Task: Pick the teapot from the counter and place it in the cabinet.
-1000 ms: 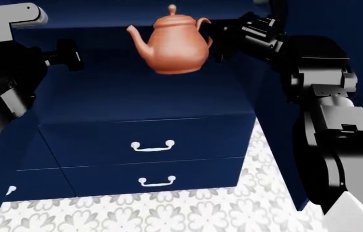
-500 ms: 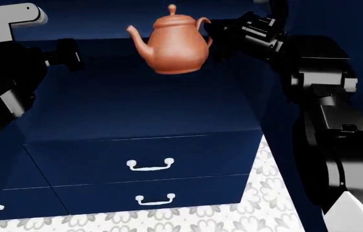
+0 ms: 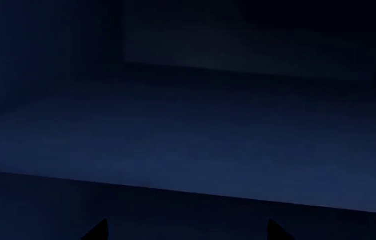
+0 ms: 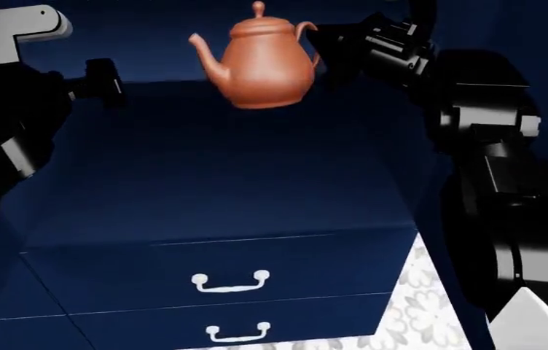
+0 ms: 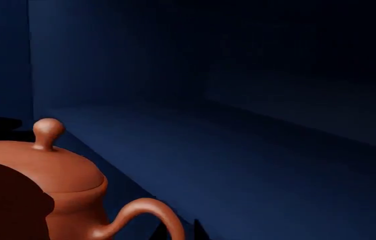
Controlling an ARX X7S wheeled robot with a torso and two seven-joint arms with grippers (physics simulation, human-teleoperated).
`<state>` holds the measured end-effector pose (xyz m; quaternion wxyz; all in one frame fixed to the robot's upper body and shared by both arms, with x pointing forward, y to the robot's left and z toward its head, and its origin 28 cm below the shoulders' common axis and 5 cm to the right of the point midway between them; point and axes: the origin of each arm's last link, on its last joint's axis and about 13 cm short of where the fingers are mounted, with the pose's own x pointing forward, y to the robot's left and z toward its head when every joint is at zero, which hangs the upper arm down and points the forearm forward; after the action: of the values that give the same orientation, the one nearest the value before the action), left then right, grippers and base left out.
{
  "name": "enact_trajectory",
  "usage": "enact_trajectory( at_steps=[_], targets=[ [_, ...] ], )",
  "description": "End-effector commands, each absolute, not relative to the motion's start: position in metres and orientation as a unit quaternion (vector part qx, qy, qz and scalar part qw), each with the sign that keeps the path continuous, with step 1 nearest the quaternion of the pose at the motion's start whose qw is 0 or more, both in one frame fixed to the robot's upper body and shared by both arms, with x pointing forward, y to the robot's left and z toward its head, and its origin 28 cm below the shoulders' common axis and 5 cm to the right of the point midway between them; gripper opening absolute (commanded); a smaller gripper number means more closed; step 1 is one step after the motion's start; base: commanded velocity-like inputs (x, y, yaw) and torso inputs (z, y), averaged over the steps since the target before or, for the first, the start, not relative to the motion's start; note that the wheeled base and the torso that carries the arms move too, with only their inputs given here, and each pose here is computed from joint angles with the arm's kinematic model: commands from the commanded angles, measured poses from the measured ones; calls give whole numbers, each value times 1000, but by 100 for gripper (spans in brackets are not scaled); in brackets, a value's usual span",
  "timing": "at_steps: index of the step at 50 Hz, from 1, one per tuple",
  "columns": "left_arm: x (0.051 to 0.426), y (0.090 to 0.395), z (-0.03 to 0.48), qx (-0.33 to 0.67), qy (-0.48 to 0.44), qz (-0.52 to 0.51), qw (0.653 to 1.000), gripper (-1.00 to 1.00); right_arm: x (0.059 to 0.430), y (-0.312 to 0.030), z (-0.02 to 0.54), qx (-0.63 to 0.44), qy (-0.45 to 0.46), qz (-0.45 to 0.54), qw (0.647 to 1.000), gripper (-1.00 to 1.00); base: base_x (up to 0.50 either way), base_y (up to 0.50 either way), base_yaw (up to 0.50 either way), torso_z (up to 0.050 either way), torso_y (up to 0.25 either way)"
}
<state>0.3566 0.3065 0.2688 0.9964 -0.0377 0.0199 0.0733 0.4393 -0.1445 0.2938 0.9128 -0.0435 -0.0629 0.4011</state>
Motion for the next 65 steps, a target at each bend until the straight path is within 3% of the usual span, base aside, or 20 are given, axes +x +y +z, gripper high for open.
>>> enact_trajectory(
  at_steps=[1, 13, 34, 59, 65],
  targets=[
    [356, 307, 269, -38, 20, 74, 996, 100, 439, -144, 296, -38, -72, 401, 912, -100, 347, 88, 0, 0, 0],
    [356, 307, 269, -38, 20, 73, 996, 100, 439, -145, 296, -37, -72, 401, 913, -100, 347, 84, 0, 0, 1],
    [356, 307, 269, -38, 20, 73, 996, 100, 439, -145, 296, -33, -74, 406, 910, -100, 0, 0, 0, 0, 0],
    [356, 307, 269, -38, 20, 74, 996, 100, 439, -144, 296, -34, -71, 406, 910, -100, 481, 133, 0, 0, 1],
    [356, 307, 269, -38, 20, 74, 996, 100, 439, -145, 296, -32, -73, 405, 911, -100, 0, 0, 0, 0, 2]
  ],
)
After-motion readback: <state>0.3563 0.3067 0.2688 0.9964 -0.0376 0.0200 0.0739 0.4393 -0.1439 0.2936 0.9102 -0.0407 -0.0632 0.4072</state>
